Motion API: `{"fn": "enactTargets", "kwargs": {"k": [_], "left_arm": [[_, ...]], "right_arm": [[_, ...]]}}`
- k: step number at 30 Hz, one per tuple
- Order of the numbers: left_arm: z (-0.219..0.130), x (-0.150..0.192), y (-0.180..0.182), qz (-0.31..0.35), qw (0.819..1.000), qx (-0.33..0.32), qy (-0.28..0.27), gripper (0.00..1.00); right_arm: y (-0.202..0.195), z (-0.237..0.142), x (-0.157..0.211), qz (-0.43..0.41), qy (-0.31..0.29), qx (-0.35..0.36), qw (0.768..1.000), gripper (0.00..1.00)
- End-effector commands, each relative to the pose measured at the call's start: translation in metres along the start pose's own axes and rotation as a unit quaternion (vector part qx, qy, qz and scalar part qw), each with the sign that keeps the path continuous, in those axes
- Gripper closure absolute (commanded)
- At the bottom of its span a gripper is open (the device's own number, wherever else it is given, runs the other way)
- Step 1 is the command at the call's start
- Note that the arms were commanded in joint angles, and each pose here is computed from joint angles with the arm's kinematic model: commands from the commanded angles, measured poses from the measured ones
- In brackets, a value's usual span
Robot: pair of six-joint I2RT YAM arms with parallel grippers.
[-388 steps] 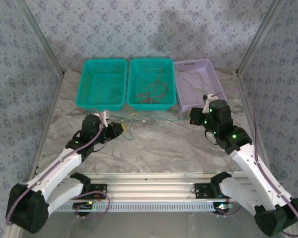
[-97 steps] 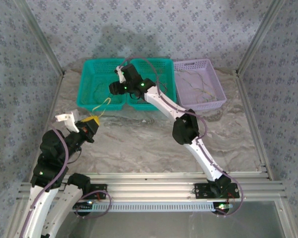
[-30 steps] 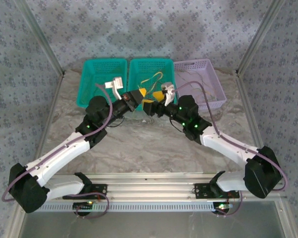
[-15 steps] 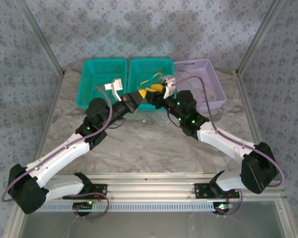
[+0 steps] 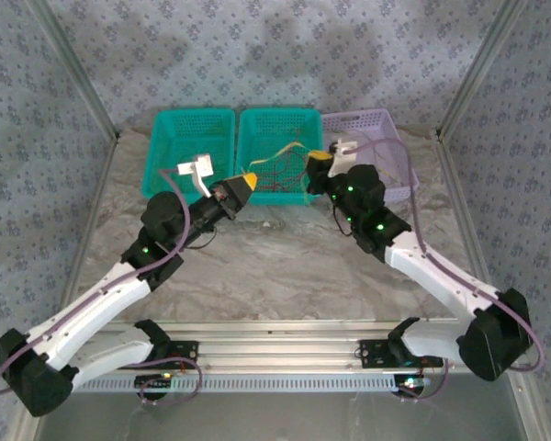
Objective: Untangle the cables
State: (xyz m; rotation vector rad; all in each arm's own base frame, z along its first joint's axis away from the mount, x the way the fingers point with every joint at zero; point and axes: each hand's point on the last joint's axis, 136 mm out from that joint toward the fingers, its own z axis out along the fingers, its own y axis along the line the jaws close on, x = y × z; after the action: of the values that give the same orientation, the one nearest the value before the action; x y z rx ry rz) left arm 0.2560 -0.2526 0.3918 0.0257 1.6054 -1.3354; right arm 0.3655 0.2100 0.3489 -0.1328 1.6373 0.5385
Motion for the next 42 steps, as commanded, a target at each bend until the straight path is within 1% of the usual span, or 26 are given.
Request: {"fn": "enactTargets", "kwargs": {"k": [1,4,7,14,17,20,23,24,25,26,27,28,30,31,33,38,40,41,42], "left_arm": [[-0.016,-0.004,0.01,0.04,0.999,-0.03,-0.011,1.0],[-0.023,0.003,0.021,0.045,0.998,-0.046,-0.002,1.0],[-0.03,0.007,0.03,0.049,0.997,-0.059,0.003,1.0],[-0.048,-0.002,0.048,0.062,0.993,-0.096,-0.006,1.0],[-0.057,-0.01,0.05,0.076,0.991,-0.109,-0.012,1.0],[-0.065,-0.02,0.05,0.093,0.988,-0.12,-0.016,1.0],[-0.073,-0.03,0.049,0.115,0.984,-0.138,-0.015,1.0],[-0.076,-0.034,0.047,0.122,0.982,-0.141,-0.018,0.95],[-0.08,-0.038,0.046,0.128,0.981,-0.145,-0.024,0.83],[-0.083,-0.041,0.045,0.132,0.98,-0.149,-0.029,0.69],[-0.086,-0.044,0.044,0.136,0.978,-0.154,-0.032,0.52],[-0.088,-0.046,0.044,0.139,0.977,-0.158,-0.036,0.4],[-0.091,-0.049,0.043,0.141,0.976,-0.162,-0.038,0.27],[-0.092,-0.049,0.043,0.141,0.976,-0.163,-0.04,0.23],[-0.092,-0.049,0.044,0.141,0.976,-0.162,-0.04,0.2],[-0.09,-0.044,0.046,0.14,0.976,-0.161,-0.031,0.18],[-0.088,-0.041,0.047,0.137,0.978,-0.157,-0.025,0.16],[-0.086,-0.039,0.048,0.135,0.978,-0.156,-0.019,0.16],[-0.084,-0.037,0.049,0.132,0.979,-0.155,-0.013,0.15]], "right_arm": [[-0.076,-0.02,0.006,0.026,0.017,0.14,0.99,1.0],[-0.113,-0.036,0.0,0.052,0.01,0.187,0.981,1.0],[-0.129,-0.046,-0.01,0.058,-0.001,0.203,0.977,1.0],[-0.141,-0.059,-0.026,0.034,-0.007,0.231,0.972,1.0],[-0.143,-0.062,-0.035,0.002,-0.008,0.245,0.969,1.0],[-0.146,-0.06,-0.033,-0.015,0.011,0.253,0.967,1.0],[-0.144,-0.053,-0.023,-0.026,0.029,0.245,0.969,1.0],[-0.142,-0.052,-0.02,-0.034,0.035,0.245,0.968,1.0],[-0.14,-0.05,-0.017,-0.041,0.04,0.245,0.968,1.0],[-0.138,-0.048,-0.016,-0.046,0.042,0.244,0.968,1.0],[-0.136,-0.047,-0.016,-0.048,0.044,0.242,0.968,1.0],[-0.132,-0.046,-0.016,-0.049,0.044,0.237,0.969,1.0],[-0.129,-0.045,-0.02,-0.05,0.041,0.235,0.97,1.0],[-0.128,-0.045,-0.023,-0.051,0.038,0.236,0.97,1.0],[-0.129,-0.045,-0.029,-0.056,0.031,0.247,0.967,1.0],[-0.15,-0.044,-0.046,-0.079,0.031,0.316,0.945,1.0],[-0.165,-0.038,-0.044,-0.077,0.041,0.341,0.936,1.0],[-0.167,-0.033,-0.054,-0.076,0.036,0.345,0.935,1.0],[-0.174,-0.026,-0.053,-0.078,0.041,0.351,0.932,1.0]]}}
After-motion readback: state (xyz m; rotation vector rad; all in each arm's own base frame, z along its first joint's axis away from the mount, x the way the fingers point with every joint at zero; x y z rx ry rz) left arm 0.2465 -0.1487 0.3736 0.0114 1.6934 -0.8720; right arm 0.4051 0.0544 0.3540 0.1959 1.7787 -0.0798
